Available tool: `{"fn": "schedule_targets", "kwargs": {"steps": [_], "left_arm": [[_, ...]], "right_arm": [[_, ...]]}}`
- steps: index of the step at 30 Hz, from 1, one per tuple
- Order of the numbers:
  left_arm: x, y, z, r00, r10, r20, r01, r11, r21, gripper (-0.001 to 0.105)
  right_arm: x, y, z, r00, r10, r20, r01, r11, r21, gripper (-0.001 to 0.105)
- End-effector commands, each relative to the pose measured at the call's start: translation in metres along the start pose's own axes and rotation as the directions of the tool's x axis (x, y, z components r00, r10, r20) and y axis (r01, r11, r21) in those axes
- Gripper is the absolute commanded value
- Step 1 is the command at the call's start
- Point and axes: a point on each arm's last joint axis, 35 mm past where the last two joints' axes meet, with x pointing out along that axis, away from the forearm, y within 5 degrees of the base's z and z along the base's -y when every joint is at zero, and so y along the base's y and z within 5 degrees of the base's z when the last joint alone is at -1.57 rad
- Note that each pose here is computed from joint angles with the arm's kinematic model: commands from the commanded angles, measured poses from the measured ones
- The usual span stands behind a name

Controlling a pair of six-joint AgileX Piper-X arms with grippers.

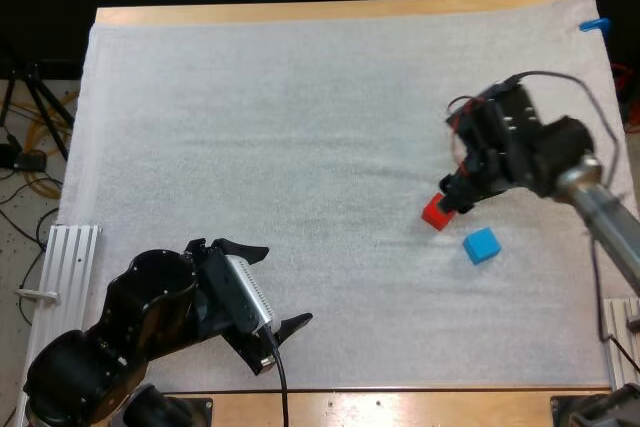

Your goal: Stack red cube on blue cube

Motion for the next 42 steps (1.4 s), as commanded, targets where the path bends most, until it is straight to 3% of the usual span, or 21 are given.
{"fn": "schedule_targets", "kwargs": {"steps": [1,6,21,23,27,30,35,42], "left_arm": [[-0.002,-0.001,0.003,1.0,0.006,0.017,-0.006,1.0,0.007,0.087],[-0.002,-0.001,0.003,1.0,0.006,0.017,-0.006,1.0,0.007,0.087],[-0.001,-0.001,0.0,1.0,0.006,-0.007,-0.006,1.0,-0.001,0.087],[-0.001,-0.001,0.0,1.0,0.006,-0.007,-0.006,1.0,-0.001,0.087],[-0.001,-0.001,0.0,1.0,0.006,-0.007,-0.006,1.0,-0.001,0.087],[-0.001,-0.001,0.0,1.0,0.006,-0.007,-0.006,1.0,-0.001,0.087],[-0.001,-0.001,0.0,1.0,0.006,-0.007,-0.006,1.0,-0.001,0.087],[-0.001,-0.001,0.0,1.0,0.006,-0.007,-0.006,1.0,-0.001,0.087]], "right_arm": [[0.007,0.002,0.005,1.0,0.014,-0.002,-0.014,0.999,-0.033,0.072],[0.047,0.01,0.015,0.997,0.056,-0.057,-0.059,0.996,-0.068,0.072],[0.114,0.017,0.01,0.969,0.151,-0.198,-0.16,0.986,-0.033,0.072],[0.118,0.017,0.01,0.966,0.156,-0.207,-0.164,0.986,-0.024,0.066],[0.121,0.018,0.009,0.964,0.158,-0.212,-0.165,0.986,-0.016,0.04],[0.121,0.017,0.01,0.966,0.143,-0.214,-0.149,0.989,-0.012,0.026],[0.112,0.016,0.01,0.967,0.131,-0.217,-0.133,0.991,0.006,0.023],[0.064,0.008,0.015,0.989,0.045,-0.138,-0.042,0.999,0.022,0.023]]}}
